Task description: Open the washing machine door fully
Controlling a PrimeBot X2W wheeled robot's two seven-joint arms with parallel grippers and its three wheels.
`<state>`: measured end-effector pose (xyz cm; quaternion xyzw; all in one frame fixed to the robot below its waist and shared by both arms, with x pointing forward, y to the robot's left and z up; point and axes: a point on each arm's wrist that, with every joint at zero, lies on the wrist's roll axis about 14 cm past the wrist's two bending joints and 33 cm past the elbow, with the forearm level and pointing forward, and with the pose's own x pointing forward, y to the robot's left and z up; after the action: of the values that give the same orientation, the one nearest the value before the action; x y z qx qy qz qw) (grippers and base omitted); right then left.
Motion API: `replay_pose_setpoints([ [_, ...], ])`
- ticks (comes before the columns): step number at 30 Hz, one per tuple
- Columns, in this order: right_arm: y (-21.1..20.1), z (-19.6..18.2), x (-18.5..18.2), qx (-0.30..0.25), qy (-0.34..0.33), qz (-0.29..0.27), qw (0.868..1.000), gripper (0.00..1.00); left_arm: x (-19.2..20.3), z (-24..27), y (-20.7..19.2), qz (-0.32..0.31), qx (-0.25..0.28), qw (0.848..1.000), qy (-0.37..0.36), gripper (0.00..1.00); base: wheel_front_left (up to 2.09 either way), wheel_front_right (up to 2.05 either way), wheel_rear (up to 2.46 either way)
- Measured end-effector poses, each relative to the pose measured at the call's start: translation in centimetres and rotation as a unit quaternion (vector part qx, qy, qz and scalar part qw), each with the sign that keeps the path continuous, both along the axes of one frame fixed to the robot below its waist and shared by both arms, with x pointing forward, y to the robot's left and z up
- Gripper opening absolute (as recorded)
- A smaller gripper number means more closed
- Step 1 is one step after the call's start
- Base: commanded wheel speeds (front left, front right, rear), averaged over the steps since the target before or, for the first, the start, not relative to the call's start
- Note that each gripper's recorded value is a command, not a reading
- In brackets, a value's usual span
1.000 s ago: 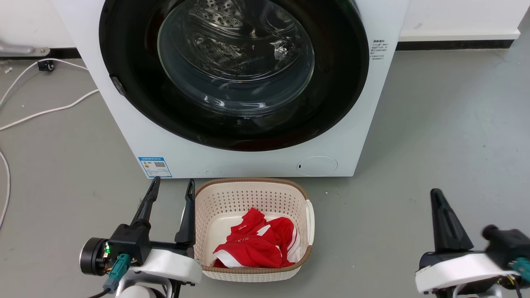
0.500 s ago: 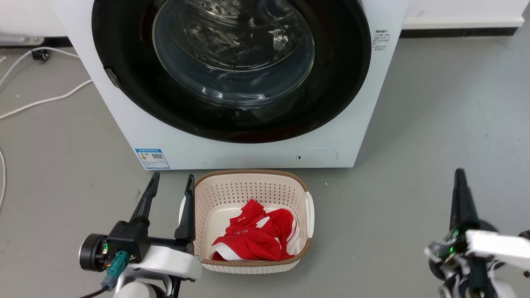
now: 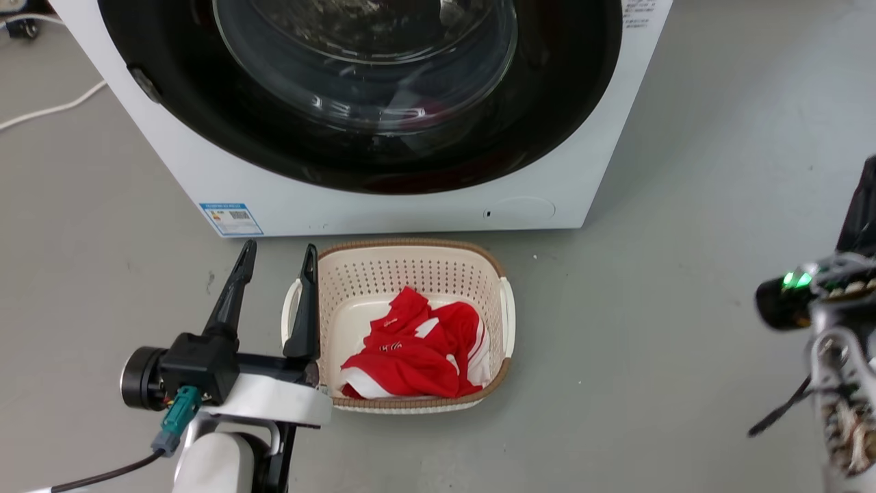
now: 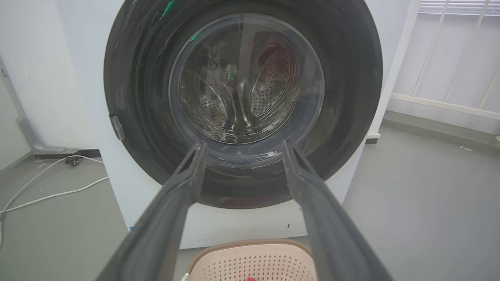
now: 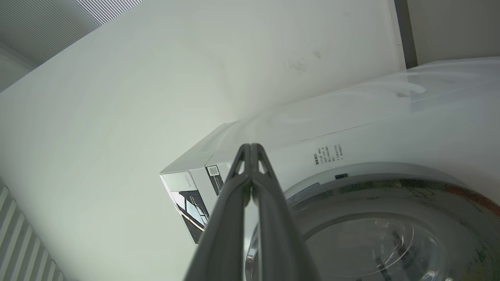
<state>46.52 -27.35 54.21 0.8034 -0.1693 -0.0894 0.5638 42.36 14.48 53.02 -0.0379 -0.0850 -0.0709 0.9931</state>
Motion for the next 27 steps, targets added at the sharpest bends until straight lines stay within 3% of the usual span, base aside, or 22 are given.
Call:
replay_pose_setpoints([
  [7,-2.4,1.5,5.8,-0.066,0.014,0.027,0.997,0.0,1.6,-0.3,0.0,-0.003,-0.004,1.0,-0.002,1.0,0.0,0.0,0.0],
  [12,-1.6,3.0,10.2,-0.136,0.02,0.088,0.987,0.0,2.7,-0.6,0.2,-0.003,-0.004,1.0,-0.004,1.0,0.0,0.0,0.0],
  [21,3.5,3.2,16.8,-0.271,0.049,0.215,0.937,0.0,4.3,-1.6,0.8,0.001,-0.002,1.0,0.0,1.0,0.0,0.0,0.0],
  [27,7.7,2.1,19.9,-0.32,0.062,0.29,0.9,0.0,5.1,-2.2,1.0,0.002,-0.002,1.0,0.002,1.0,0.0,0.0,0.0],
])
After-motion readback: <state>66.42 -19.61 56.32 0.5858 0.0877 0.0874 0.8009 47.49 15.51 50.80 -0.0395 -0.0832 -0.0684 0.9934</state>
